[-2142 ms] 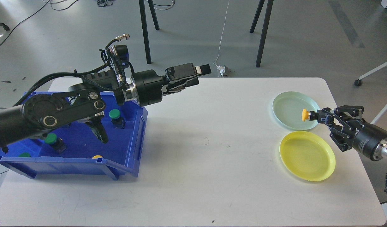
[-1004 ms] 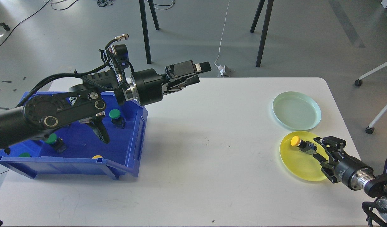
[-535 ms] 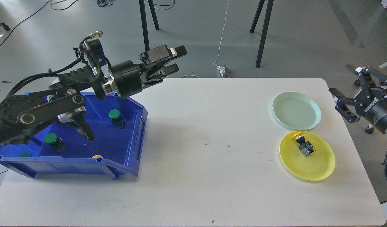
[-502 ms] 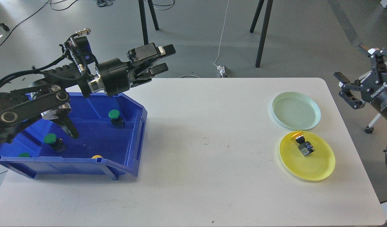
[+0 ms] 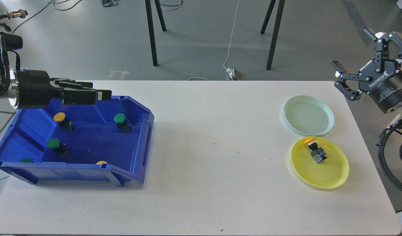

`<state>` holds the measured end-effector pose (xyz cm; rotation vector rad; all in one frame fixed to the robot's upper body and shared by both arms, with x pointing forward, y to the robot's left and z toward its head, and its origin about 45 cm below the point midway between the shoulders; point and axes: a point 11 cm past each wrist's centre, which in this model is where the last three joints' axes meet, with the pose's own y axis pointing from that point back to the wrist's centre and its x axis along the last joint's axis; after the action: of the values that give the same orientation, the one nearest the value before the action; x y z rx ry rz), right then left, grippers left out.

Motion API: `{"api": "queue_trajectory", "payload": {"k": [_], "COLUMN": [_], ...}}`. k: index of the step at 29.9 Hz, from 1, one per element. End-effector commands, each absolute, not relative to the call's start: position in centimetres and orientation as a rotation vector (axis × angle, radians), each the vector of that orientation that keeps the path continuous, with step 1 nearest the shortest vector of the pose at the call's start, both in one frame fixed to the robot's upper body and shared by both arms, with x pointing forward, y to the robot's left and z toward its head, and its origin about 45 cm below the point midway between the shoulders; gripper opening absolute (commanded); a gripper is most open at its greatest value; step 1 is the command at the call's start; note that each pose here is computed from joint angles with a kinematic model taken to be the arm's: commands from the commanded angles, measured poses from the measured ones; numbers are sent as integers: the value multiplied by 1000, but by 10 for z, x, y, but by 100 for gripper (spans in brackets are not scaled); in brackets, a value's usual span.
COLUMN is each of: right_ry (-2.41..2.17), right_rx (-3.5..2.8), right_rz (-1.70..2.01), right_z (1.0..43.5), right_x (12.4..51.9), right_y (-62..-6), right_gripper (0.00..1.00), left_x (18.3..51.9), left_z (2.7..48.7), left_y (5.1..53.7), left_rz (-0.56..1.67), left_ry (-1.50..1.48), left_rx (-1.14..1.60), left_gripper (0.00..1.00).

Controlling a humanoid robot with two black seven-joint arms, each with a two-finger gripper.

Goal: Pass button and place on color plate
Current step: 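Withdraw the right gripper and lower the left gripper into the bin, then grasp a green button in the bin with the left gripper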

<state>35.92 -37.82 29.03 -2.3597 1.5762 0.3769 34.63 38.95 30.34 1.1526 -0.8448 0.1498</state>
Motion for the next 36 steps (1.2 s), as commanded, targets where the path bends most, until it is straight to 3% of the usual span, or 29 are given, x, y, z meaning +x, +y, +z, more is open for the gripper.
{"api": "queue_trajectory", "payload": {"k": [1, 13, 36], "right_ry": [1579, 1598, 1556], "right_rx": [-2353, -2348, -2367], "right_rz": [391, 429, 491], "right_z": [286, 274, 261], "right_x": [358, 351, 338], "right_y": [-378, -381, -379], "right_gripper": [97, 98, 98], "left_x": [341, 341, 352], "left_z": [272, 186, 162], "left_y": [410, 461, 479], "left_rz": [97, 73, 100], "left_ry": [-797, -599, -535], "left_rx": [1245, 1433, 1521], "left_gripper": [96, 96, 96]}}
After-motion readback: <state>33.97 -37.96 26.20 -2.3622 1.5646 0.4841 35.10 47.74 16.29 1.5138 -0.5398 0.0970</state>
